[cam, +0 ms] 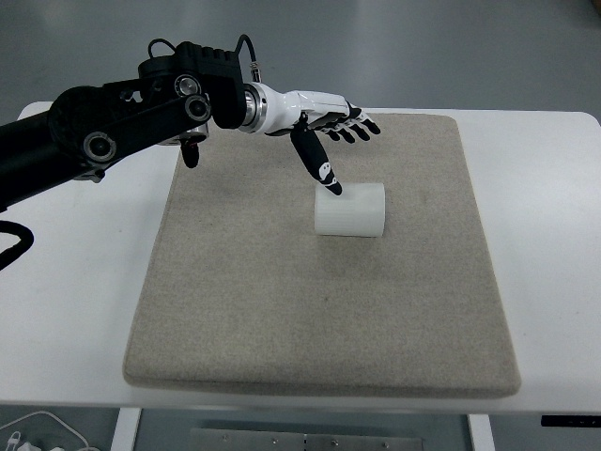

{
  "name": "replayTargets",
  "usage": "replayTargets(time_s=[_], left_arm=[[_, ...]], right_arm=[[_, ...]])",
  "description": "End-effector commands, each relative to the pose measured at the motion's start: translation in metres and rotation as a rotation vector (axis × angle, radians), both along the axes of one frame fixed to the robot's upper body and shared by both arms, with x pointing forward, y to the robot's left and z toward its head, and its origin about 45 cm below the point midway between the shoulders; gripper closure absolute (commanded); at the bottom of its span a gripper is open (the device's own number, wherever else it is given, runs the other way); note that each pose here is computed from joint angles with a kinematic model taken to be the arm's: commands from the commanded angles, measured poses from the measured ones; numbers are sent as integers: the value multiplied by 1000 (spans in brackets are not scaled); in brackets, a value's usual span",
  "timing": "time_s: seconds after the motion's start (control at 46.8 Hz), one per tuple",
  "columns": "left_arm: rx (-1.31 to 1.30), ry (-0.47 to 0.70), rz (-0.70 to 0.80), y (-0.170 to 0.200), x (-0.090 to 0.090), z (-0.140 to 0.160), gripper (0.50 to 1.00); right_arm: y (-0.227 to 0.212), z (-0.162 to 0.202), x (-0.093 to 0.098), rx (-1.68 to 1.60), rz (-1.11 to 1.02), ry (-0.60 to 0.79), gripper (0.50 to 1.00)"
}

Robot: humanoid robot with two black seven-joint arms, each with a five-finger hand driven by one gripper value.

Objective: Flip white cup upright
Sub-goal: 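Swing the left hand over the pad toward the lying white cup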

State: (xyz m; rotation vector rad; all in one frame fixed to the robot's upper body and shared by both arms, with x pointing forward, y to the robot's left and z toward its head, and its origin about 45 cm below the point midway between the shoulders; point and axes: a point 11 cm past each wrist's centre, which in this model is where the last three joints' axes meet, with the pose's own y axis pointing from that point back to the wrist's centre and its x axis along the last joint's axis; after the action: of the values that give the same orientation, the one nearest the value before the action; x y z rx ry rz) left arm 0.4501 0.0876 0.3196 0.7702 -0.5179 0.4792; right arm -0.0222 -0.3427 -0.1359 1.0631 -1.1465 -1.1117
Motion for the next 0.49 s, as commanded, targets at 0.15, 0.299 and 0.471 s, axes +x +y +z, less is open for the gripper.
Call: replayTargets(time_s=[0.15, 0.299, 0.471], left_arm=[[125, -58, -45, -2, -3, -16, 510], [161, -83, -53, -2, -3, -19, 510], [187, -135, -68, -13, -4, -24, 508]], right_arm=[[0, 0, 0, 0, 0, 0, 570], [0, 0, 0, 0, 0, 0, 570], [0, 0, -1, 0, 0, 2, 570]])
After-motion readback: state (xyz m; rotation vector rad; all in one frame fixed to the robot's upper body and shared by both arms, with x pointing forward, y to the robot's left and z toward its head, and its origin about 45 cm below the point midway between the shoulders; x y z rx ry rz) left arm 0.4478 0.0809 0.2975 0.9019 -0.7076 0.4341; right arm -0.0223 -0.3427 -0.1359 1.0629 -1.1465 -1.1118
